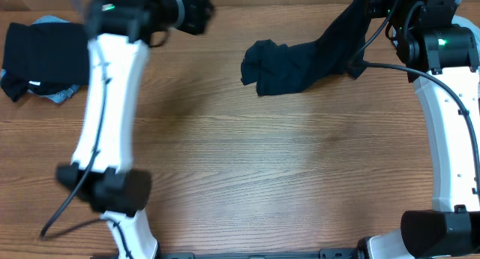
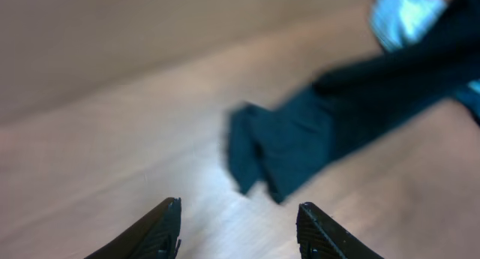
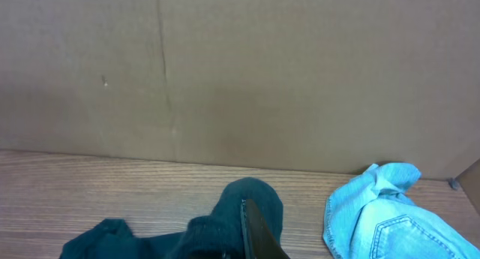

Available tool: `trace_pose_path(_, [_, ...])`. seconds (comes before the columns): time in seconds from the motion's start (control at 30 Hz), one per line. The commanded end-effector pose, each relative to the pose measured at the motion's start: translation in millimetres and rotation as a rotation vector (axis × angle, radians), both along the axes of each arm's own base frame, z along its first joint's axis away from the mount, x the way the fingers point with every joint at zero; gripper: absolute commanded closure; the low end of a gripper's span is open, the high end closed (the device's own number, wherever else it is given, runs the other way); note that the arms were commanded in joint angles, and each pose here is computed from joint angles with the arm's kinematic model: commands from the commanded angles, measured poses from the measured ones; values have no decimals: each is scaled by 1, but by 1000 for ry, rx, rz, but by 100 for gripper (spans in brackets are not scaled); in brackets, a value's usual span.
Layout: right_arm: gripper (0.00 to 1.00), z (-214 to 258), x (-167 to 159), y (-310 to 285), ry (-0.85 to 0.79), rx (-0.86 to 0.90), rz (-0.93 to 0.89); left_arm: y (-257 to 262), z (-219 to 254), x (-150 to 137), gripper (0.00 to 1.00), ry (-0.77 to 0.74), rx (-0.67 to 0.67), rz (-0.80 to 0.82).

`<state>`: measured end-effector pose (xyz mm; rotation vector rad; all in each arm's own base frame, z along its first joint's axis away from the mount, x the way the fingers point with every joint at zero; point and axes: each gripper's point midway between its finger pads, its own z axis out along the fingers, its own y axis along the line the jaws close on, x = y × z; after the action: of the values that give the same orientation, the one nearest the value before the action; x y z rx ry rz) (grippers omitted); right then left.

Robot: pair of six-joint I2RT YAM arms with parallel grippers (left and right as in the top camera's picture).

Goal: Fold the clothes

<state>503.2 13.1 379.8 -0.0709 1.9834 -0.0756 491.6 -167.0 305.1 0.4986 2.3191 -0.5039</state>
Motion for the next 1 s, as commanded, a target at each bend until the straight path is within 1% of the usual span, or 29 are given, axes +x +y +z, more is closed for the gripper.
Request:
trace_pose_path(0.0, [96, 5, 1, -2, -14, -5, -7, -61, -56, -2, 46, 176, -123, -140])
trace_pose_path(0.13, [96, 5, 1, -3, -14, -5, -8, -92, -122, 3, 50, 299, -111, -166])
trace_pose_path(0.27, [96, 5, 1, -3, -14, -5, -9, -117, -160, 2, 48, 373, -146, -209])
trace_pose_path(0.37, [96, 5, 1, -3, -15, -5, -8, -129, -186, 2, 47, 401, -138, -222])
trace_pose_path(0.47, [96, 5, 1, -3, -14, -5, -8, -139, -210, 2, 49, 423, -127, -224])
trace_pose_path(0.57, [96, 5, 1, -3, -14, -5, -8, -139, -226, 10, 53, 423, -99, -171])
trace_pose_path(0.7, [96, 5, 1, -3, -14, -5, -8, -130, -231, 21, 53, 386, -44, -114])
trace_pose_path(0.8, [96, 5, 1, -3, -13, -5, -8, -117, -237, 28, 54, 369, 22, -53])
trace_pose_path(0.97, [96, 5, 1, -3, -13, -5, -8, -113, -239, 31, 52, 360, 42, -27])
